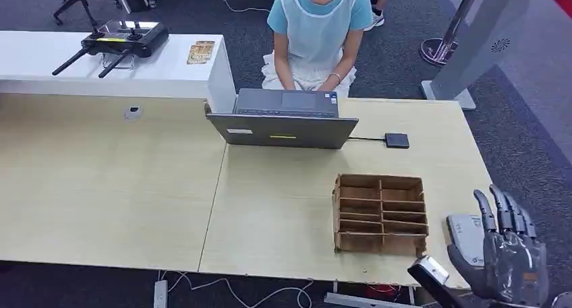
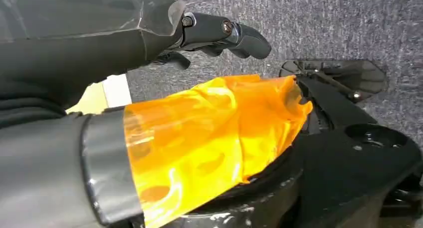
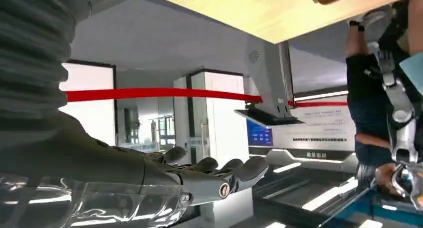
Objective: Pass the card to the sensor for recognition and then transmit it.
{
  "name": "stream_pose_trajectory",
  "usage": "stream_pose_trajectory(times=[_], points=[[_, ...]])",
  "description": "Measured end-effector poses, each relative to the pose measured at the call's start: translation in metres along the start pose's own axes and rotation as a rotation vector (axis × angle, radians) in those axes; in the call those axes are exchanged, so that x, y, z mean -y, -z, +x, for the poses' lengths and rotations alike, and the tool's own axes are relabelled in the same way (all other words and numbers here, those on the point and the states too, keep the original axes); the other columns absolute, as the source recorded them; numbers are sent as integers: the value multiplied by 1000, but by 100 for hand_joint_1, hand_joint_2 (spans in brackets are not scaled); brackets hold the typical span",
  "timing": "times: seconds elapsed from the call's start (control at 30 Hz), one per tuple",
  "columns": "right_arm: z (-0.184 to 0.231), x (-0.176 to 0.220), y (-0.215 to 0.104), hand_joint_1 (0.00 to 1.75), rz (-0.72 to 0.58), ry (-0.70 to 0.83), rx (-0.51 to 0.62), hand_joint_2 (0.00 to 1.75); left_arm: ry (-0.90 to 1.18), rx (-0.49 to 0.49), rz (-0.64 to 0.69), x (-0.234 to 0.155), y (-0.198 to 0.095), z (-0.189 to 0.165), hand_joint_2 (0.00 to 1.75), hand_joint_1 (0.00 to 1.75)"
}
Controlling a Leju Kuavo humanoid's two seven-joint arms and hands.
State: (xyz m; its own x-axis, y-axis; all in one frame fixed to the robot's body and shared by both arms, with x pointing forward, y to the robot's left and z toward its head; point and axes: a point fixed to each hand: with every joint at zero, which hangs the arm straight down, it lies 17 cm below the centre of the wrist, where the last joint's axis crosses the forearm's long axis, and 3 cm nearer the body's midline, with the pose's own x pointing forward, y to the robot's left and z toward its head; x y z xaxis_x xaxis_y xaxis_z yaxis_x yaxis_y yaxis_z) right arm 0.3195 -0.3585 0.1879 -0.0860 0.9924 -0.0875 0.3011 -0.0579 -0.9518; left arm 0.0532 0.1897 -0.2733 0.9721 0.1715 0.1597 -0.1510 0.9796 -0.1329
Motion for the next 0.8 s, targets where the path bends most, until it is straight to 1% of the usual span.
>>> stream_pose_trajectory(times=[0.37,0.57,0.8], points=[[14,-19,17,0,67,-1,71,175,-9,-2,4,-2,0,0,0,0],[14,-21,28,0,58,-13,78,175,-7,-3,4,-2,0,0,0,0],[7,-35,29,0,107,-27,49,175,-14,-4,3,-1,0,0,0,0]])
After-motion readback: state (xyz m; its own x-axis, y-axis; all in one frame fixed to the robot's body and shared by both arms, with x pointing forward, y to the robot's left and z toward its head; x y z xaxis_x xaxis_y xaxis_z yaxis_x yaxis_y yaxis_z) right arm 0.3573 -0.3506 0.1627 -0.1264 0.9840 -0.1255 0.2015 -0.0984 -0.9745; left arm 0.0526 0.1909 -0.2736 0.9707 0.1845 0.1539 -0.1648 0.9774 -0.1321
